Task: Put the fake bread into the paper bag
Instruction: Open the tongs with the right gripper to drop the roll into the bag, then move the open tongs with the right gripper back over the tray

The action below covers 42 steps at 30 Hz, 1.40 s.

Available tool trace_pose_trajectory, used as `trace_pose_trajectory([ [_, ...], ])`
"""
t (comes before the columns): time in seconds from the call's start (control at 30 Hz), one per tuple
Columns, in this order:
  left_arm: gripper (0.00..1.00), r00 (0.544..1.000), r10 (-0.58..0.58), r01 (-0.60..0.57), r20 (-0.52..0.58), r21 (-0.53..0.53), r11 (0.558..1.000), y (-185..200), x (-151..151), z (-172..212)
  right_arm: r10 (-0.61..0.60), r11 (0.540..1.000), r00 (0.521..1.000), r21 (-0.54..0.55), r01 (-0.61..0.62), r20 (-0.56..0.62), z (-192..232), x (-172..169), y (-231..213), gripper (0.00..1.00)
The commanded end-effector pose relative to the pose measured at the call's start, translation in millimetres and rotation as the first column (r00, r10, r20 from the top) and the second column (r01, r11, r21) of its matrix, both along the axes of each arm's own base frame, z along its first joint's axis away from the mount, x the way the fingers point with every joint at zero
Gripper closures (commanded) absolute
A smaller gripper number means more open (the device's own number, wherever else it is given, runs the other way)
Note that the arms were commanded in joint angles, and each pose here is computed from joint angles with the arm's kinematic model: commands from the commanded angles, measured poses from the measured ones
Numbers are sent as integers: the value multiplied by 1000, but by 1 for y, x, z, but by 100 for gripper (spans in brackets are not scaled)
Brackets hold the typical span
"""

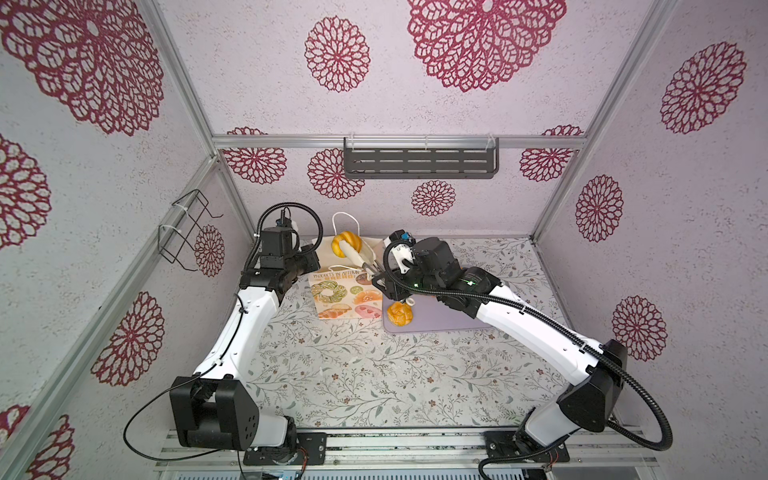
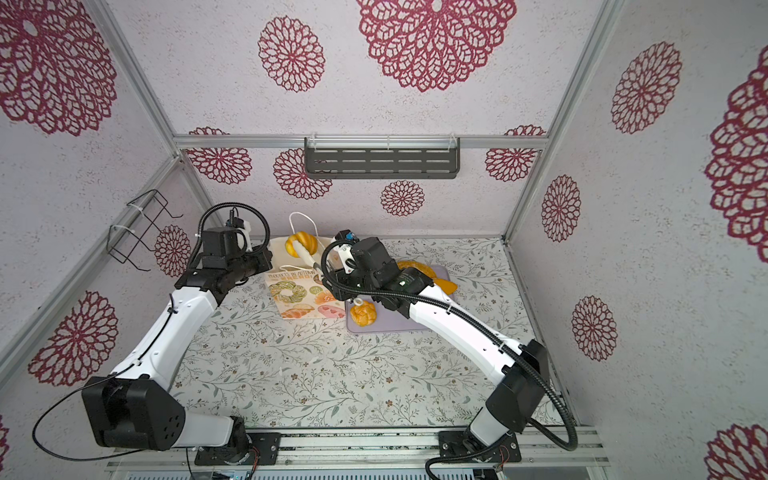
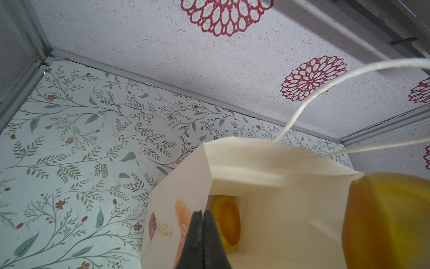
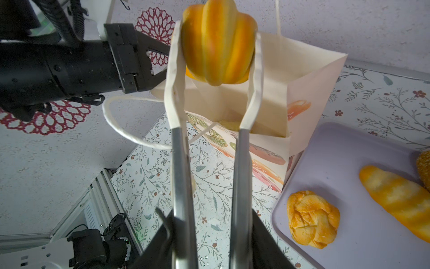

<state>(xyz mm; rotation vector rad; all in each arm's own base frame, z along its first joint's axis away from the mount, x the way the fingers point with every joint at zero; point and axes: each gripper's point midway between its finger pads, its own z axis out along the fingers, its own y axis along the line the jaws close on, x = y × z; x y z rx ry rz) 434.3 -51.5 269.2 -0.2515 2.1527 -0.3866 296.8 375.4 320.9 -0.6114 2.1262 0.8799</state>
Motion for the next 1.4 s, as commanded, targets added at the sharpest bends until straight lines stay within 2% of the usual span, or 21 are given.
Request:
trace_pose_trajectory([
  [0.0, 100, 1000, -8, 8, 17, -8, 1000, -1, 5, 0, -25, 997, 996, 78, 18, 82, 42, 5, 2, 54],
  [0.4, 100, 1000, -9, 9, 19, -9, 1000, -2, 4, 1, -60, 997, 995, 59, 56, 79, 38, 10, -2, 46],
  [0.73, 100, 1000, -8, 8, 16, -8, 1000, -2, 5, -1, -67, 996, 993, 68, 61, 97, 47, 9, -6, 47],
  [1.2, 100, 1000, -8, 8, 16, -9, 1000, -2, 5, -1, -123, 992, 979, 23, 121, 160, 66, 1, -40, 47],
  [1.37, 100, 1000, -10, 10, 13, -11, 1000, -2, 6, -2, -142, 988, 975, -42, 151, 173, 62, 1, -62, 47],
])
